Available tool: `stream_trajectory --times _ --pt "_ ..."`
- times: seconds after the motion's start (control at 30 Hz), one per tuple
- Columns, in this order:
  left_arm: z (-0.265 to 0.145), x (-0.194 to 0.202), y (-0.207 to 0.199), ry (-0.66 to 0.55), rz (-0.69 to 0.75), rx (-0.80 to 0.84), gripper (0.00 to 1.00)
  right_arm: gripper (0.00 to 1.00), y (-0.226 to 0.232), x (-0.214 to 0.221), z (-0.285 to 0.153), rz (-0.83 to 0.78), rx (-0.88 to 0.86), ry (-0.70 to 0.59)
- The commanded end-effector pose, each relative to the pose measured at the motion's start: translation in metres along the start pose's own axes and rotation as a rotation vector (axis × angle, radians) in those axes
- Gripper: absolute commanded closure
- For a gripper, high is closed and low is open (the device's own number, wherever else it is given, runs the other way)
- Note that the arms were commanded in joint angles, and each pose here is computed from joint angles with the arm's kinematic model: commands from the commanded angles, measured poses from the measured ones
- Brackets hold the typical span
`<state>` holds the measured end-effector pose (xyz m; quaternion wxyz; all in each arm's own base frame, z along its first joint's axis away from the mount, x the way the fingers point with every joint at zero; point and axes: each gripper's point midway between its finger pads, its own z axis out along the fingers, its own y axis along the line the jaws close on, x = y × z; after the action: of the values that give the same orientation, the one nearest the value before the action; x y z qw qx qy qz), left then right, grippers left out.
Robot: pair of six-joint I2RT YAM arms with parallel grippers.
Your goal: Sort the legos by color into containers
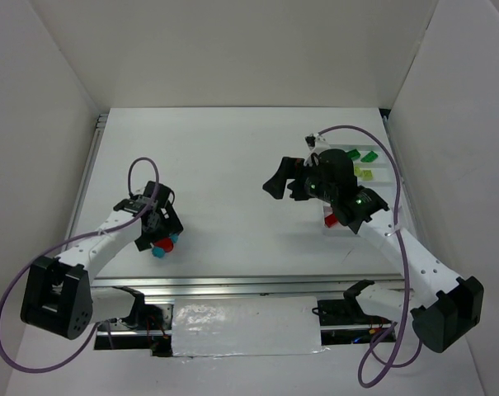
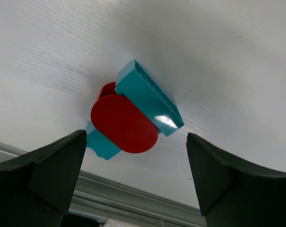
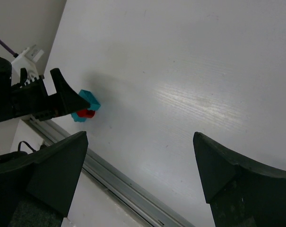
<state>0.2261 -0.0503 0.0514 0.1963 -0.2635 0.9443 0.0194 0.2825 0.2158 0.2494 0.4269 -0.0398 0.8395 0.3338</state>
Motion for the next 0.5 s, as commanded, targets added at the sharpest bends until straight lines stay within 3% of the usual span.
stream_trajectory --times 0.0,0.23,0.47 --pt "-0.008 -0.005 0.001 -0.057 -0.124 0.003 0.00 0.00 0.007 0.000 0.001 -0.025 -0.051 -0.009" --pt "-0.023 -0.005 0.016 -0.114 -0.386 -0.042 0.00 0.00 0.010 0.007 0.009 -0.014 -0.082 0.020" --pt "-0.021 -0.004 0.018 -0.070 -0.500 -0.154 0.01 0.00 0.009 0.016 0.014 -0.008 -0.090 0.041"
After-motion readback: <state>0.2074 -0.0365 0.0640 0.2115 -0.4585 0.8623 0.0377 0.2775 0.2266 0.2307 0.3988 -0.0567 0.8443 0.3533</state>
